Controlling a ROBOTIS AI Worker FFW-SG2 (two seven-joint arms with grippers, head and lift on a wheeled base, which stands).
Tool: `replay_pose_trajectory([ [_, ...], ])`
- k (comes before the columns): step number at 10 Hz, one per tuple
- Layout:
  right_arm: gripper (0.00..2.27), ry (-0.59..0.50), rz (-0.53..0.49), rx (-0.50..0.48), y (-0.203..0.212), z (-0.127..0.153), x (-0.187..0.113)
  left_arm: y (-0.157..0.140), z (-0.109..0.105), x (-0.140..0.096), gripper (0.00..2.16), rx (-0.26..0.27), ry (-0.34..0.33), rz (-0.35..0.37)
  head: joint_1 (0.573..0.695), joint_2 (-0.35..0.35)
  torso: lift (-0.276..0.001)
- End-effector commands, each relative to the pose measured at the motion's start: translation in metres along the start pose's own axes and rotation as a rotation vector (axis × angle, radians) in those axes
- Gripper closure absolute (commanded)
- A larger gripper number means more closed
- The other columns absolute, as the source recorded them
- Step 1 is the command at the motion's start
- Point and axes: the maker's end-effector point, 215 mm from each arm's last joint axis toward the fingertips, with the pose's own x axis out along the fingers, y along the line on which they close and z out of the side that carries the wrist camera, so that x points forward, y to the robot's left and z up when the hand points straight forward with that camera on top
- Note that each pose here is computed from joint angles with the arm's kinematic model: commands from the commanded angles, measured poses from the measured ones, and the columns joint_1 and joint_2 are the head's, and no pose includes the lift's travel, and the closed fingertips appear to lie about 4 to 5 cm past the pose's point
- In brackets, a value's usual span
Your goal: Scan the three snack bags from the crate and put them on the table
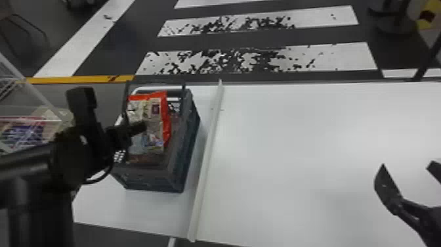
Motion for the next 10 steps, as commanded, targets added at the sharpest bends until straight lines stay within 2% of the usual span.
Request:
replay_pose_trajectory([
  [1,0.05,0.002,-0.005,-0.002,-0.003,-0.001,-0.001,-0.008,-0.005,0.007,2.12,0.003,0.004,-0.015,0.695,0.218,-0.094],
  [5,0.05,0.0,-0.01,-0.002,-0.005,0.0,-0.002,-0.027,-0.013,0.013,2.12,0.006,0.011,-0.044,0.695,0.182,-0.094],
  [10,0.05,-0.002,-0.007,0.003,-0.005,0.001,-0.002,-0.022,0.012,-0.016,2.12,0.041,-0.056,-0.017,0.695,0.18,-0.094],
])
